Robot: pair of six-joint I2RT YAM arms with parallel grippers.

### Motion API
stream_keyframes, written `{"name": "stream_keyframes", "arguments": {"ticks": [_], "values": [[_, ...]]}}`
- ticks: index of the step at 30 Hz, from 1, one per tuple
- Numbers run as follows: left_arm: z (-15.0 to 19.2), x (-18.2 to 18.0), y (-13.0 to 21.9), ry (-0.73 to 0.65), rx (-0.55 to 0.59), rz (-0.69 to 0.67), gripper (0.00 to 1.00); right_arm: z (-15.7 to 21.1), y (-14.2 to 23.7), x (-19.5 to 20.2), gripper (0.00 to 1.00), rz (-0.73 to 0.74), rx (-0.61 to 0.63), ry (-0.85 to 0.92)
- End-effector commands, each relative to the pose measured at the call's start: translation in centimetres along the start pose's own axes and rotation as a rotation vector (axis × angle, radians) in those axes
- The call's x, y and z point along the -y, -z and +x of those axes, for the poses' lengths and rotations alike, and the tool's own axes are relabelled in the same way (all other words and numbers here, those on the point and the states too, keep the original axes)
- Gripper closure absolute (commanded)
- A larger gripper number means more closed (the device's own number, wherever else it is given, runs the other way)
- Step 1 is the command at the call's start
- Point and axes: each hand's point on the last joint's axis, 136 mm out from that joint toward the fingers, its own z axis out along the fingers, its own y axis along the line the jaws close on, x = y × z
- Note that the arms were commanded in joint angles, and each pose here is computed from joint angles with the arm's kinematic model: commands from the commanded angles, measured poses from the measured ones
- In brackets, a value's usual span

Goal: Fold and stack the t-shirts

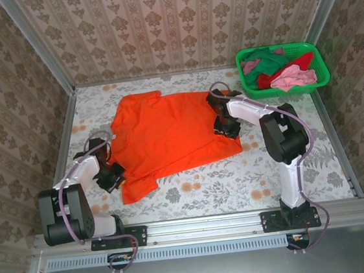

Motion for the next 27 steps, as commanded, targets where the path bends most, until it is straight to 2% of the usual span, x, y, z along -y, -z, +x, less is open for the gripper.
{"name": "stream_keyframes", "arguments": {"ticks": [1, 13, 17, 25, 27], "values": [[-0.5, 0.9, 0.1, -0.047, -0.015, 0.025, 1.0, 0.0, 0.3, 0.4, 0.6, 0.052, -0.008, -0.058], [-0.2, 0.5, -0.1, -0.045, -0.023, 0.02, 1.0, -0.4, -0.3, 0.2, 0.61, 0.08, -0.007, -0.055], [-0.3, 0.6, 0.0, -0.049, -0.017, 0.023, 1.0, -0.2, -0.9, 0.1, 0.64, 0.082, -0.029, -0.048], [-0.8, 1.2, 0.3, -0.062, 0.002, 0.044, 1.0, -0.4, 0.3, -0.2, 1.0, 0.046, -0.006, -0.038], [-0.9, 1.3, 0.5, -0.062, 0.009, 0.049, 1.0, -0.6, 1.1, -0.1, 1.0, 0.031, 0.01, -0.034]]}}
